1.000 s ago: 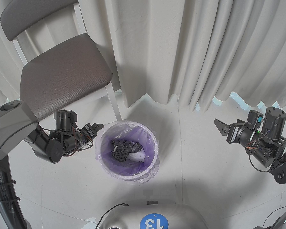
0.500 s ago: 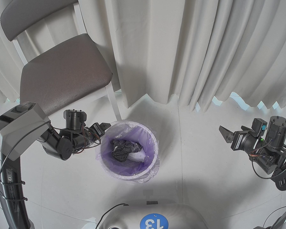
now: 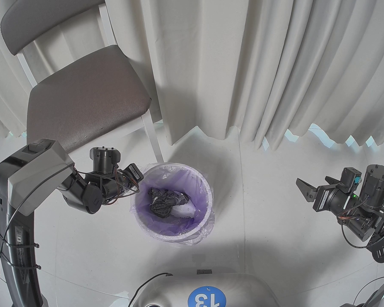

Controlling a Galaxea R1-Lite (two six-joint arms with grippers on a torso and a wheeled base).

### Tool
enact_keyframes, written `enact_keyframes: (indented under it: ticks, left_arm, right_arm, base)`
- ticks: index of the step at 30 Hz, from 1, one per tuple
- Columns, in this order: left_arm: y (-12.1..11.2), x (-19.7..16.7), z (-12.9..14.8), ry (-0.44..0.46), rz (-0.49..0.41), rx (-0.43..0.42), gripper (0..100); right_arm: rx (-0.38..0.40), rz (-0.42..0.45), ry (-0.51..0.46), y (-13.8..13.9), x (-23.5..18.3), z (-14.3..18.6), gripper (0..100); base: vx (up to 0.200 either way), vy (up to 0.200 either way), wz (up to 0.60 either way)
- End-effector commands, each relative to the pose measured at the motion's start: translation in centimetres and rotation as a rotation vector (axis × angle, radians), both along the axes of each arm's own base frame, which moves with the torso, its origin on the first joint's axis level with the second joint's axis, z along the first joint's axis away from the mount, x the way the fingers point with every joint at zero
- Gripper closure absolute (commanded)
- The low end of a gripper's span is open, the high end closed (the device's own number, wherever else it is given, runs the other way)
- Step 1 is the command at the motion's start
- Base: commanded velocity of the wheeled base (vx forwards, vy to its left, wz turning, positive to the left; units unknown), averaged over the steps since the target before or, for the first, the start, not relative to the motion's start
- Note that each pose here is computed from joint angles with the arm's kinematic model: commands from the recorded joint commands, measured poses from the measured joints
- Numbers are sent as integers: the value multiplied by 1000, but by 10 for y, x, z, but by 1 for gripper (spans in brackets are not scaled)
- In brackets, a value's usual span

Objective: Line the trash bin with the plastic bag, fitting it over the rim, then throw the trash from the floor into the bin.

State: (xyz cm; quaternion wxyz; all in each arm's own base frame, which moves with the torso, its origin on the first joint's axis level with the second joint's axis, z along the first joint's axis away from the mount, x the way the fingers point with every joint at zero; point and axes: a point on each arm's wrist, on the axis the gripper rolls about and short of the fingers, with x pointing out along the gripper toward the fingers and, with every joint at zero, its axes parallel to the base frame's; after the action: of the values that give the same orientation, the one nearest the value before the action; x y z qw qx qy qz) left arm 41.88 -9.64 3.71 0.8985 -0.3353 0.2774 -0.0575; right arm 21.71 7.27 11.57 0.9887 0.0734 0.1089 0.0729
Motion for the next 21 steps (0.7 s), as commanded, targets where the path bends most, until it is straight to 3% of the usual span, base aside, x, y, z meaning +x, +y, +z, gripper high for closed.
enact_keyframes:
  ticks: [1, 13, 21]
  left_arm:
    - [7, 1, -2, 4, 17, 1, 100]
    - [18, 23, -51, 72, 40, 5, 100]
    - [22, 33, -54, 73, 58, -8, 100]
  right_arm:
    - [-9, 2, 7, 0, 0, -2, 0]
    - [-31, 16, 32, 4, 4, -9, 0]
    - [-42, 16, 63, 6, 8, -18, 0]
  base:
    - [0, 0, 0]
    - [0, 0, 0]
    - [0, 0, 0]
